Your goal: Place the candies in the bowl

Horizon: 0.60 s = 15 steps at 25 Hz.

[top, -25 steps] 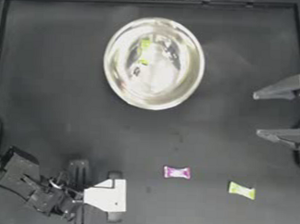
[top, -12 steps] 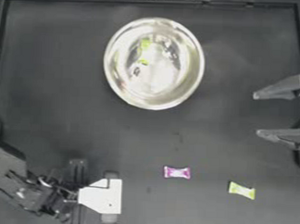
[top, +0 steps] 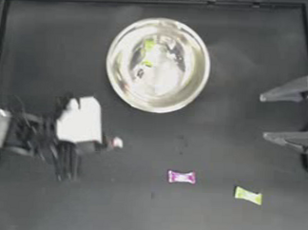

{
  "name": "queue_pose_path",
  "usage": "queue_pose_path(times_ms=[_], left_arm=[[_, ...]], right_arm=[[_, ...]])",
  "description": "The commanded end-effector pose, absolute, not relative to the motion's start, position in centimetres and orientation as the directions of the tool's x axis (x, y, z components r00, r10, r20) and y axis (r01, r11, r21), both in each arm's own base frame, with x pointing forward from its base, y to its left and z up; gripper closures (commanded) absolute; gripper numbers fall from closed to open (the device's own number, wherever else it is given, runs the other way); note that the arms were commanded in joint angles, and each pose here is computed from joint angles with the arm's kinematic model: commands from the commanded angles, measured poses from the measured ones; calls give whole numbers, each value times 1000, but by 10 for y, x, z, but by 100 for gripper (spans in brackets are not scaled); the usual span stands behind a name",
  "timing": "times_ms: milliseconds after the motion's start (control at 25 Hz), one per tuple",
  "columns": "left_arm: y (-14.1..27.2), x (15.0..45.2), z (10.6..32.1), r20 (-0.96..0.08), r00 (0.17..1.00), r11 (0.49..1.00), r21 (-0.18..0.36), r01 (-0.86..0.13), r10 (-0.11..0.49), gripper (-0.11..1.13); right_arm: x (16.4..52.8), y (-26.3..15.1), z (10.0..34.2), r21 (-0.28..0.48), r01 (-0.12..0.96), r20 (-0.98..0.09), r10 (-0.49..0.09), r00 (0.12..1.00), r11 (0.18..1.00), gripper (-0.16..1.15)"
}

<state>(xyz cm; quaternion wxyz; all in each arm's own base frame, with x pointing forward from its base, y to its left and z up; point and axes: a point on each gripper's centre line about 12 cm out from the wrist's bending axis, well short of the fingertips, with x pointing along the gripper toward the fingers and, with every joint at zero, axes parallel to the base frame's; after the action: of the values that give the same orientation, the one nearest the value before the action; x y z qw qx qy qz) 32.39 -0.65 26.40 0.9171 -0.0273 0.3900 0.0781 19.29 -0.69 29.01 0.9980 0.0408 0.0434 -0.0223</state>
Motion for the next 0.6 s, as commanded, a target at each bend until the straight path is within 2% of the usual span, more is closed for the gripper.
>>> queue_pose_path(times_ms=[40,200,360,600], left_arm=[[23,315,296,-626,760,978,22,-209,176,78],[58,316,303,-568,786,965,68,-253,246,78],[95,317,302,-542,775,942,116,-315,325,78],[128,329,290,-506,778,927,152,-344,372,81]], right_arm=[[195,-7,294,84,48,-79,-42,996,995,0],[196,-7,295,84,51,-72,-45,996,995,0],[196,-8,294,93,54,-71,-47,996,994,0],[199,-8,293,95,61,-71,-55,996,994,0]])
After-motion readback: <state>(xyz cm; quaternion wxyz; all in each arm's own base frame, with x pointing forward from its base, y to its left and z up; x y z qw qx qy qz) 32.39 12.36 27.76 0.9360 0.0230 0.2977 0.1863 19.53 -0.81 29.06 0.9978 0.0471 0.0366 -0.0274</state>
